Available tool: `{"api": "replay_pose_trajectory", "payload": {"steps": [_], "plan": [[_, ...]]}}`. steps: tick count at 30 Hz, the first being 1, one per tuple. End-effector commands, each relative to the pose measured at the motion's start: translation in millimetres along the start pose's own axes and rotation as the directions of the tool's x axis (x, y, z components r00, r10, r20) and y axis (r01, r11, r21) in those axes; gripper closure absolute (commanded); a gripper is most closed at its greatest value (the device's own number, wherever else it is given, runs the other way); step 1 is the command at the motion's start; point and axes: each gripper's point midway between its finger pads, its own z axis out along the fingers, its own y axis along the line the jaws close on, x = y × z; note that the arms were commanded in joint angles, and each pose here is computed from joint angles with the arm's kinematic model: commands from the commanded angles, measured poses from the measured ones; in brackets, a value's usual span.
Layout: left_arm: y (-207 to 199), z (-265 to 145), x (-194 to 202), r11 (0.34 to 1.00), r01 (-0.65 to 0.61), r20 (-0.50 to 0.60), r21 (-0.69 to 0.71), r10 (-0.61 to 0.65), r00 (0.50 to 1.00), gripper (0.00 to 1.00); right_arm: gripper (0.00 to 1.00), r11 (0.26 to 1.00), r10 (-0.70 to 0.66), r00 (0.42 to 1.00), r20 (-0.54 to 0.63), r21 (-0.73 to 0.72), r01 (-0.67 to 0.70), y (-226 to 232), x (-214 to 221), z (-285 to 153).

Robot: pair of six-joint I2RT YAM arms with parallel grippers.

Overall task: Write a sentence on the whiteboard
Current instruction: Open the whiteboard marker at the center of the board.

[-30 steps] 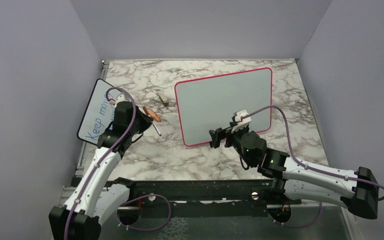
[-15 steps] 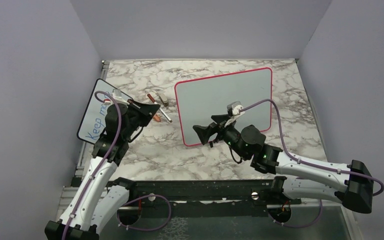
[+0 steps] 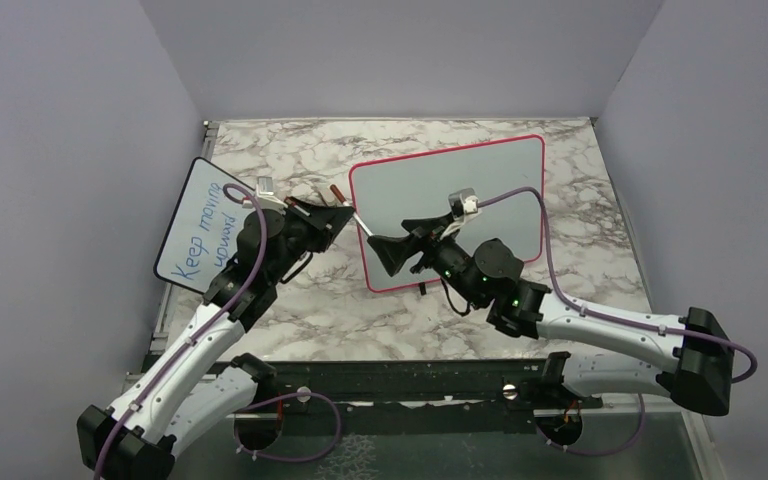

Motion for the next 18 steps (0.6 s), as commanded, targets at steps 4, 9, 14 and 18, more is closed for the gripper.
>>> {"api": "replay_pose_trajectory", "payload": {"steps": [4,9,14,18], "plan": [[-16.7,6.5,-1.1,0.996,0.07,0.06,0.053,-0.073,0.996,1.0,0.06,1.0,0.022,1.0,0.008,-0.021,-0.022,18.7,-12.4,20.2],[-18.3,7.6,2.0,0.993,0.095,0.063,0.064,-0.099,0.993,1.0,0.21,1.0,0.029,0.999,0.02,0.0,-0.029,14.0,-10.0,22.7],[-23.6,8.5,8.0,0.989,0.12,0.051,0.083,-0.124,0.991,1.0,0.3,0.999,0.04,0.999,0.031,0.009,-0.041,12.0,-7.4,26.3],[-26.8,8.9,13.9,0.986,0.137,0.041,0.09,-0.141,0.989,1.0,0.38,0.999,0.048,0.998,0.037,0.018,-0.049,10.0,-4.2,30.0]]}}
